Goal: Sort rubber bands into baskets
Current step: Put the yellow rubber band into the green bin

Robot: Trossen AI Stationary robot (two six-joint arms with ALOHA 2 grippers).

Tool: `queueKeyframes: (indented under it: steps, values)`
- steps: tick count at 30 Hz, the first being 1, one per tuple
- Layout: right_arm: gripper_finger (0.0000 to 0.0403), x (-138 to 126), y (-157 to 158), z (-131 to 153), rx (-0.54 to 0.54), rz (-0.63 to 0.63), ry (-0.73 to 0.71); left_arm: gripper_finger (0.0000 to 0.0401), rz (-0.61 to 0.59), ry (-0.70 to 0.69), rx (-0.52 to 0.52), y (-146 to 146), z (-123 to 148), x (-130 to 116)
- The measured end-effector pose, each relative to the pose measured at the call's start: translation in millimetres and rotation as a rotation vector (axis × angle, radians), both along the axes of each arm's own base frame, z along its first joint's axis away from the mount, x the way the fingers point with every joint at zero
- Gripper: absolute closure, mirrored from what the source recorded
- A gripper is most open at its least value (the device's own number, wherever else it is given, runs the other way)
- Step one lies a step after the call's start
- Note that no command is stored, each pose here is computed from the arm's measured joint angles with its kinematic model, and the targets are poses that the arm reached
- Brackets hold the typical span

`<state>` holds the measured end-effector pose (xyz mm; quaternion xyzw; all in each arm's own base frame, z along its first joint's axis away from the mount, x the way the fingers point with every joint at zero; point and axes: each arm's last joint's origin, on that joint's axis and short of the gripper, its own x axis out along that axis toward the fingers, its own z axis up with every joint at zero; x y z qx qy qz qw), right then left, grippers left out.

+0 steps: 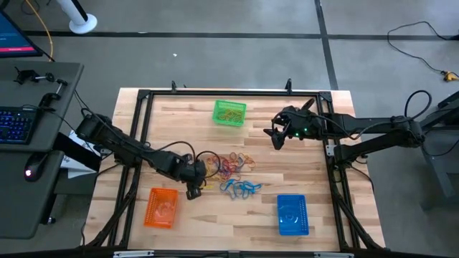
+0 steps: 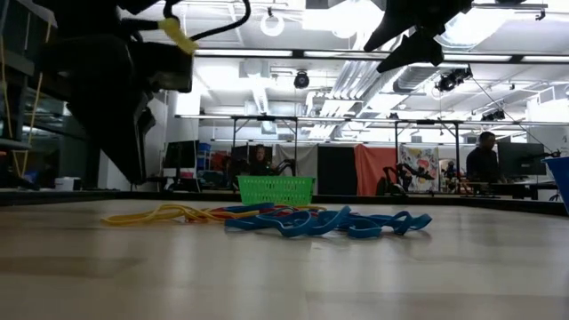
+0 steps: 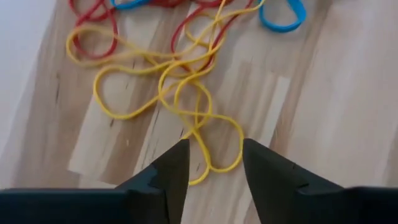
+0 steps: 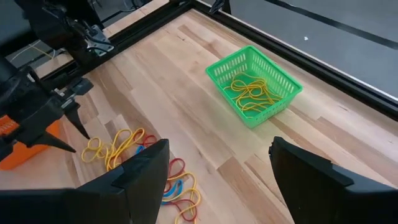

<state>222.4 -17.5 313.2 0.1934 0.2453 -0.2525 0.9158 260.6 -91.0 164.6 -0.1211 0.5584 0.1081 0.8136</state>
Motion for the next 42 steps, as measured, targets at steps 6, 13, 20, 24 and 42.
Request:
queueKeyframes:
  steps: [6, 13, 20, 24, 42]
  values:
    - [0.0137, 0, -1, 0, -0.02, -0.03, 0.0, 0.027, 0.022, 0.058, 0.008, -6, -20, 3]
    - [0.0137, 0, -1, 0, -0.018, -0.032, 0.001, 0.027, 0.095, 0.097, 0.01, 1, -26, 4]
    - [0.0137, 0, -1, 0, -0.017, -0.032, 0.001, 0.027, 0.09, 0.105, -0.02, 2, -28, 7]
    - [0.0137, 0, -1, 0, -0.017, -0.032, 0.002, 0.0278, 0.087, 0.123, -0.042, 1, -29, 6]
    - [0.0137, -1, -1, 0, -0.016, -0.031, 0.002, 0.04, 0.078, 0.076, -0.118, 22, 22, 9]
